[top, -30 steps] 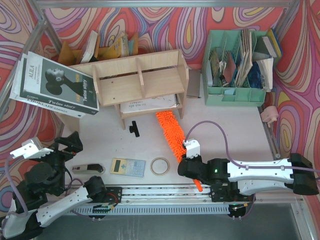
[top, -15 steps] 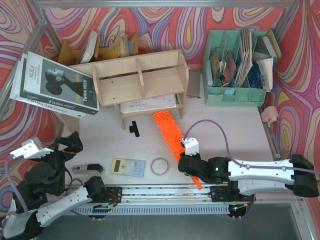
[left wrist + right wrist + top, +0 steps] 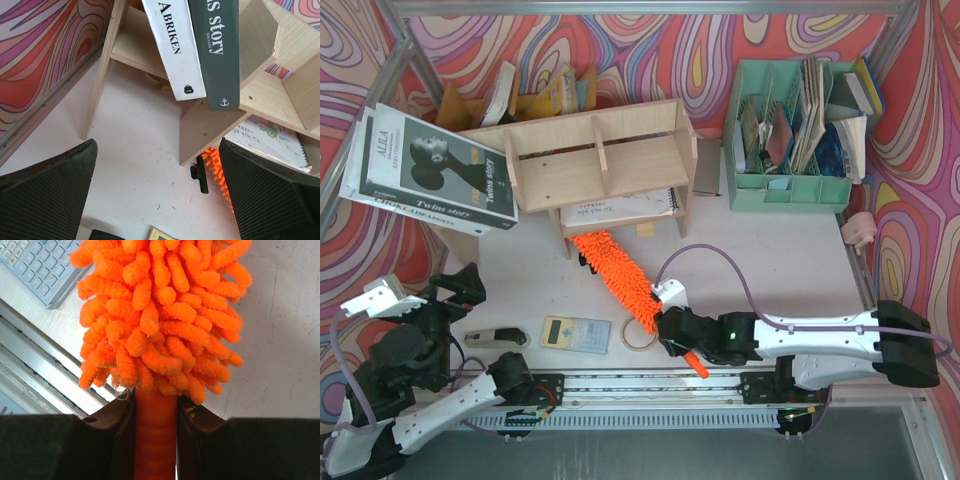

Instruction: Dust the bookshelf with a duster

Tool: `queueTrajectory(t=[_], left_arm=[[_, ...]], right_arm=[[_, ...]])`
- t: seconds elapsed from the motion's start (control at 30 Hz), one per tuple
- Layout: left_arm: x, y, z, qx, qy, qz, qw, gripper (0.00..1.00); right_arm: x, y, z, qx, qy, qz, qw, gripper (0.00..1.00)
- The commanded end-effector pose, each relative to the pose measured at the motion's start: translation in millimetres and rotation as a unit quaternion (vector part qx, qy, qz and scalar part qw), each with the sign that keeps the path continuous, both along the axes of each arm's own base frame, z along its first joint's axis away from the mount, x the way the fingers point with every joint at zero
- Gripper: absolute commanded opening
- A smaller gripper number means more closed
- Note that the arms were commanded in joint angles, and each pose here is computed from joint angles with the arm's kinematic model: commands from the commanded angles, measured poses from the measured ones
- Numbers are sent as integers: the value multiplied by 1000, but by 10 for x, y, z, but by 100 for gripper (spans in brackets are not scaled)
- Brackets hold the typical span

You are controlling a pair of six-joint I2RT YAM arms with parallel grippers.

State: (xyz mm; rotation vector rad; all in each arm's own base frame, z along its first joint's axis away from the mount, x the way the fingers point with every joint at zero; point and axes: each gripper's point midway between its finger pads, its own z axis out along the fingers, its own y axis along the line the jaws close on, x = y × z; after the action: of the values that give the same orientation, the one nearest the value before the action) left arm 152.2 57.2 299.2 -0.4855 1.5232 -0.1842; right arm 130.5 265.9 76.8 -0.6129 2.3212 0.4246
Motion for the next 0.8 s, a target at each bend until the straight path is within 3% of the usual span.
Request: queueTrajectory(t=[0.0,0.4,0.77], left_arm=[[10,-5,-37,11,5,3,1000,99],[12,-9,-40,12,5,3,1000,99],[14,-11,-39,13,6,3,1000,99]], right_arm=[[18,297,223,51,-20,42,998,0],[3,8,-161,-17,2,5,1000,0],[93,136,431,56,-48,10,997,0]])
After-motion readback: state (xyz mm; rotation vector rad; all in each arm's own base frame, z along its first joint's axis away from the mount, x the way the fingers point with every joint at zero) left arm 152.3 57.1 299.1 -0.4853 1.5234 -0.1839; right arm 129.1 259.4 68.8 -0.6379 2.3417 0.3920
